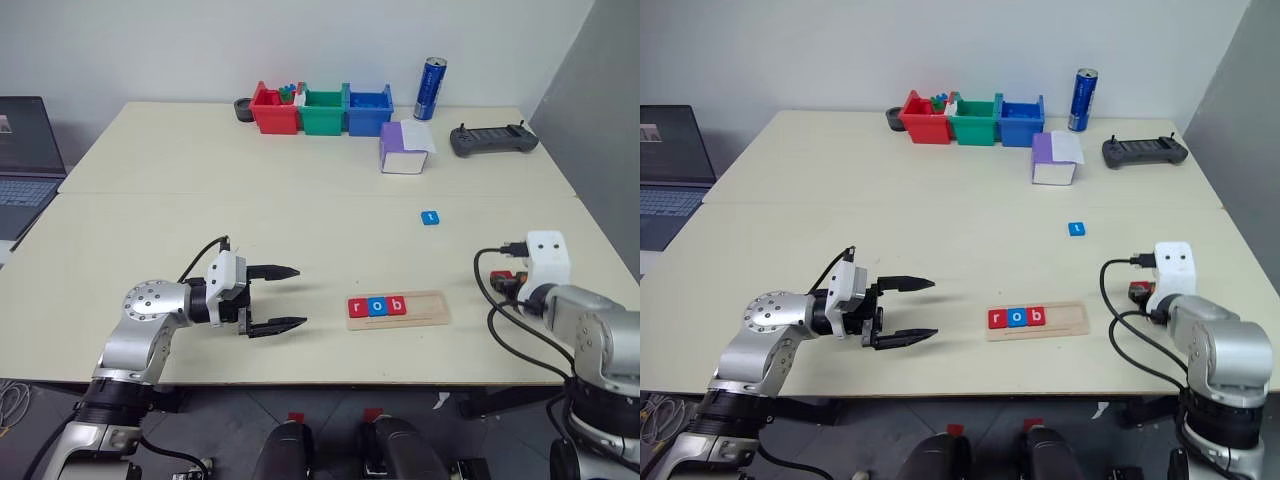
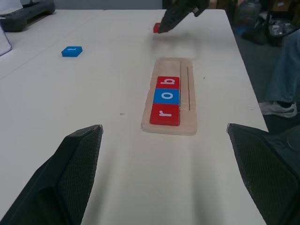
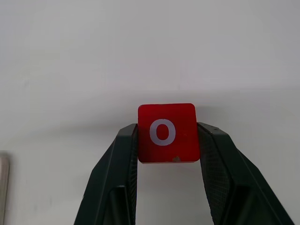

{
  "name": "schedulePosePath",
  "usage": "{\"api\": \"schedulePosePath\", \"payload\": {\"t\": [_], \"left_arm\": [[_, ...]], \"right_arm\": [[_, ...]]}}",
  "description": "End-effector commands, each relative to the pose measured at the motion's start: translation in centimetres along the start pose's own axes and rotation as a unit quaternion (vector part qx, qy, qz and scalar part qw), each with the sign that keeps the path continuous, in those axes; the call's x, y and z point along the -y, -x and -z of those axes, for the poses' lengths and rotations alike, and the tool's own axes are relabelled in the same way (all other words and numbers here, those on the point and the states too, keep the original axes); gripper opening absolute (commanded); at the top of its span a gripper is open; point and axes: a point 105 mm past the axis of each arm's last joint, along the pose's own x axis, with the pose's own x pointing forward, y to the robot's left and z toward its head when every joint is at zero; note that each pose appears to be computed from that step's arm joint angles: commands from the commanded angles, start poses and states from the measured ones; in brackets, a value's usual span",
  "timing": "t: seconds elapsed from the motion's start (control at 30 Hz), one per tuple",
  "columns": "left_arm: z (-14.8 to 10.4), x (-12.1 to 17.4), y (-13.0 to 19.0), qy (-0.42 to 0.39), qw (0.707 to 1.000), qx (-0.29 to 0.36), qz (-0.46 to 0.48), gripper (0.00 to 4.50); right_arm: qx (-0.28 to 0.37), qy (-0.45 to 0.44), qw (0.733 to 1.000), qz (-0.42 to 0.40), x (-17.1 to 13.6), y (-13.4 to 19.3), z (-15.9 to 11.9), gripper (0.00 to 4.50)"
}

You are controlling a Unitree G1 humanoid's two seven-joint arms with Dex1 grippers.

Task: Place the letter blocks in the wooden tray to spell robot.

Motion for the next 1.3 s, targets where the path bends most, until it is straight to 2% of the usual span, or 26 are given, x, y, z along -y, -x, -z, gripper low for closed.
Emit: {"api": "schedulePosePath", "payload": {"t": [0.03, 0.33, 0.53, 0.8, 0.83, 0.9, 1.07, 1.2, 1.3], "left_arm": [[-0.7, -0.3, -0.2, -0.021, 1.0, 0.007, 0.008, 4.5], [-0.7, 0.0, -0.6, -0.02, 1.0, 0.011, 0.018, 4.5], [-0.4, 0.2, -0.5, -0.019, 1.0, 0.007, 0.017, 4.5], [0.0, 0.4, -0.4, -0.022, 1.0, -0.006, 0.018, 4.5], [-0.1, 0.4, -0.4, -0.022, 1.0, -0.004, 0.016, 4.5], [-0.2, 0.4, -0.4, -0.023, 1.0, -0.003, 0.014, 4.5], [-0.5, 0.2, -0.2, -0.025, 1.0, -0.004, 0.008, 4.5], [-0.7, 0.1, -0.2, -0.027, 1.0, -0.004, 0.003, 4.5], [-0.9, 0.1, -0.2, -0.027, 1.0, -0.002, 0.002, 4.5]], "right_arm": [[0.002, -0.014, 1.0, -0.017, -0.6, 0.8, 0.2, 1.44], [-0.011, 0.017, 0.999, -0.035, -1.2, 0.5, 1.4, 1.44], [-0.011, 0.025, 0.998, -0.05, -2.0, -0.2, 0.9, 1.44], [-0.025, 0.049, 0.993, -0.102, -1.5, 0.3, 0.6, 4.22], [-0.026, 0.064, 0.991, -0.119, -1.4, 0.6, 0.4, 4.46], [-0.03, 0.093, 0.984, -0.151, -1.3, 1.5, 0.1, 4.46], [0.007, 0.193, 0.952, -0.237, -0.5, 3.6, -2.4, 4.46], [0.048, 0.319, 0.885, -0.336, -0.7, 4.4, -3.5, 4.46], [0.019, 0.395, 0.839, -0.373, 0.7, 2.9, -2.5, 4.46]]}}
